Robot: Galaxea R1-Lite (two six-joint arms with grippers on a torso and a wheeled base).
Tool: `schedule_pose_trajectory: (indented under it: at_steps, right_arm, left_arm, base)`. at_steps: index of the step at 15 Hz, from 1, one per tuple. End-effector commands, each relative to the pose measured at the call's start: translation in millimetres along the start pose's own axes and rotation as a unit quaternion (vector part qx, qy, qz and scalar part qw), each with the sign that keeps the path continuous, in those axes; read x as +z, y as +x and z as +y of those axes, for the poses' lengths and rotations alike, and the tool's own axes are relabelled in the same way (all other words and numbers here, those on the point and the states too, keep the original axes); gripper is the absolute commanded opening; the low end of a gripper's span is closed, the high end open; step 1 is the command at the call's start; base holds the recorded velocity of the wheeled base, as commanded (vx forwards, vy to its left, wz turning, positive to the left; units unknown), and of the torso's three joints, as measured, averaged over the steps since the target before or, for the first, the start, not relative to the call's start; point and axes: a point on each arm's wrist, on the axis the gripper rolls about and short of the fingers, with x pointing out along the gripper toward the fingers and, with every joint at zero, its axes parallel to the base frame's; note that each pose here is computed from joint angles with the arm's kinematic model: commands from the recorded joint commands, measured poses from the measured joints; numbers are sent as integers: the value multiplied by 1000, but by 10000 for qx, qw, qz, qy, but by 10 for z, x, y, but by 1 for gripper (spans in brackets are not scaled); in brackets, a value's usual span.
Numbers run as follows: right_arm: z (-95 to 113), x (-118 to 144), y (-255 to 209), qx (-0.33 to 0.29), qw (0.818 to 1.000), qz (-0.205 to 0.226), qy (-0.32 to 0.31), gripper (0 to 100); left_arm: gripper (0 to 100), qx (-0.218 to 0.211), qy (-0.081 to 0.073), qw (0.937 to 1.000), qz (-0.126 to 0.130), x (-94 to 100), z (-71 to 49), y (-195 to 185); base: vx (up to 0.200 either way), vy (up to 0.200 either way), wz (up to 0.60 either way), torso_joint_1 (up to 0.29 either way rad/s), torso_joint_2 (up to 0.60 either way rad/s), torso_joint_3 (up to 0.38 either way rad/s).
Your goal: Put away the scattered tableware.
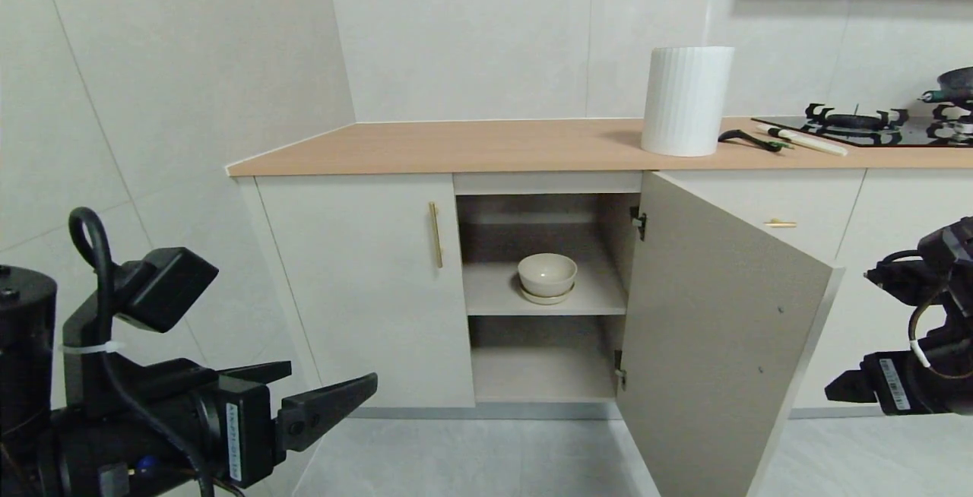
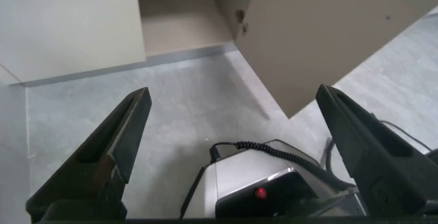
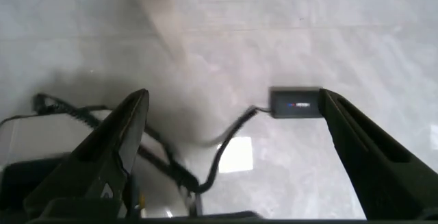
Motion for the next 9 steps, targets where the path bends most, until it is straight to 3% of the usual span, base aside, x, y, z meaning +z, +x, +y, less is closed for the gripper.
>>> schedule_pose_trajectory:
  at_steps: [1,9]
  right_arm:
    - [-191,145,271,-334,9985,137,402,100]
    - [-184,417,866,-286,9900,-480,1297,100]
  left_arm:
    - [100,8,-1,10000,11,-2,0,7]
    - [100,-9,-61,10000,-56,28,-10,5]
  base:
    - [0,0,0,0,0,0]
    - [0,0,0,0,0,0]
